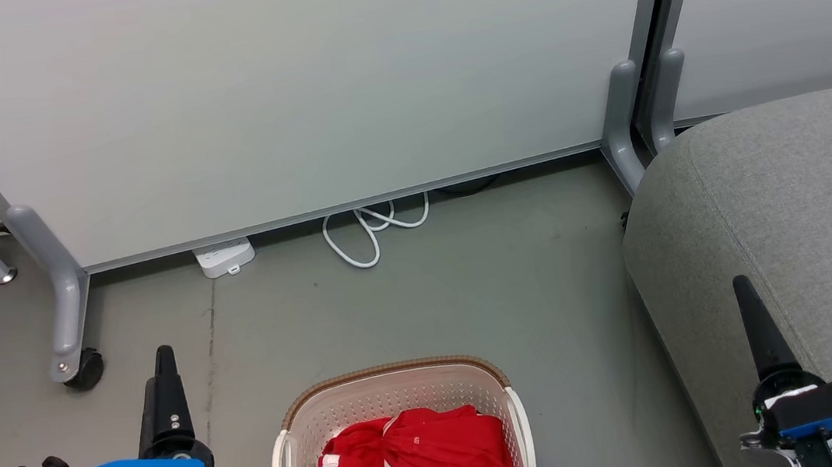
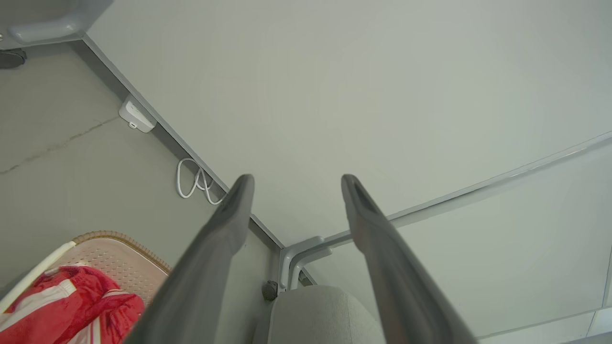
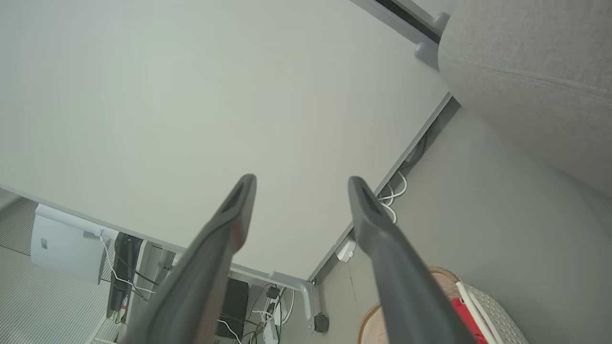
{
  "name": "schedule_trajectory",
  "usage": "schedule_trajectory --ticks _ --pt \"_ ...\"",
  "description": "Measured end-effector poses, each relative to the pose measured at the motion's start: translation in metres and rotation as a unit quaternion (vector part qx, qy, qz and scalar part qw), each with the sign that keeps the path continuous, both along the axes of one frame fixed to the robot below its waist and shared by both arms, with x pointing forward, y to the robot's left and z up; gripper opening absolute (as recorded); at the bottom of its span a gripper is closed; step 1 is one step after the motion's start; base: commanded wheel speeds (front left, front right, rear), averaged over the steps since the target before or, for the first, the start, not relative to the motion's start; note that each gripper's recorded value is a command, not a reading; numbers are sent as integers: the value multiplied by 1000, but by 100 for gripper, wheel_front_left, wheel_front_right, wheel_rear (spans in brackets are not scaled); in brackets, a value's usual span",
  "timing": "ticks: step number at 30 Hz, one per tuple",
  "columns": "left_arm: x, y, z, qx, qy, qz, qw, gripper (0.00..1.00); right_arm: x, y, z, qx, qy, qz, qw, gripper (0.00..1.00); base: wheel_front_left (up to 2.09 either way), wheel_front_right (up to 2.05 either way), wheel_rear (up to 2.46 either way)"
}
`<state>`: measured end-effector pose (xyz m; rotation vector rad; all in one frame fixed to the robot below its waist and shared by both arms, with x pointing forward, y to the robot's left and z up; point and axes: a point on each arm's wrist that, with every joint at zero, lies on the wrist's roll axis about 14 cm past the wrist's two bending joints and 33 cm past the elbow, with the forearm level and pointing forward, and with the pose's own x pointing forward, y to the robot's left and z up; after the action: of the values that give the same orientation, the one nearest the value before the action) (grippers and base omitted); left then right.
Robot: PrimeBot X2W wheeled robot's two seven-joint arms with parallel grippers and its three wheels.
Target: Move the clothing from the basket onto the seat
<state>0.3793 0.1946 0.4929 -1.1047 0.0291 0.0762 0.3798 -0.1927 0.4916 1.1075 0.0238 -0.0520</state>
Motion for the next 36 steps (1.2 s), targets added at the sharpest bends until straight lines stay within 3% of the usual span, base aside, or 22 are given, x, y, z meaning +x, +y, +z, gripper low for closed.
schedule_trajectory --ticks 18,36 --pt "1 -19 8 179 -11 -28 983 100 1 13 2 -155 -9 24 988 100 0 0 0" --pt "0 -32 11 293 -26 -42 955 100 0 23 1 -261 -19 41 964 100 0 0 0"
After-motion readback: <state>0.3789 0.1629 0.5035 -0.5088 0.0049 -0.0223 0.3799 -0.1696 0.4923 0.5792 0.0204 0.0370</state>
